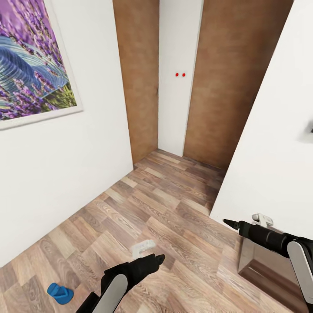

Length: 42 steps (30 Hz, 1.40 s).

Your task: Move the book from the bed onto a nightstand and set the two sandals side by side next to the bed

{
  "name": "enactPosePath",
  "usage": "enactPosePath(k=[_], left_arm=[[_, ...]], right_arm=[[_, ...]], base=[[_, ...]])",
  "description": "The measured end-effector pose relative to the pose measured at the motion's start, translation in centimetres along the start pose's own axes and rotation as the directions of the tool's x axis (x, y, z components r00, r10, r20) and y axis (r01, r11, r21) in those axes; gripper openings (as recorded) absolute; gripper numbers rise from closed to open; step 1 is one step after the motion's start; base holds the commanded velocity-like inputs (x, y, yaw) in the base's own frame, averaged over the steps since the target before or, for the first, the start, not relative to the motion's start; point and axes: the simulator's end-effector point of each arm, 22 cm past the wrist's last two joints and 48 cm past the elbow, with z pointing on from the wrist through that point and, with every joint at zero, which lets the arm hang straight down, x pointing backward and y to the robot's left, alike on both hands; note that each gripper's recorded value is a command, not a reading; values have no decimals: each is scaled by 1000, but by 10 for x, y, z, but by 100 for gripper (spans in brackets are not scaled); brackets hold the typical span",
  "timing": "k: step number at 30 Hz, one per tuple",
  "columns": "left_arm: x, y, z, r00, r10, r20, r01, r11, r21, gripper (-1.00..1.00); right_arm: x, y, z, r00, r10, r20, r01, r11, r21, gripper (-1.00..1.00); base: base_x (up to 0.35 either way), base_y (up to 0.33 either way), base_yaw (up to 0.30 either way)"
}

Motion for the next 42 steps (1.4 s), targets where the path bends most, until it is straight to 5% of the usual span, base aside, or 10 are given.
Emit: enactPosePath(k=[42], left_arm=[[2, 3, 2, 1000, -2, -7, 2, 1000, -8, 100]], right_arm=[[-1, -1, -1, 1000, 1, 2, -1, 1000, 3, 100]], base=[[0, 8, -286]])
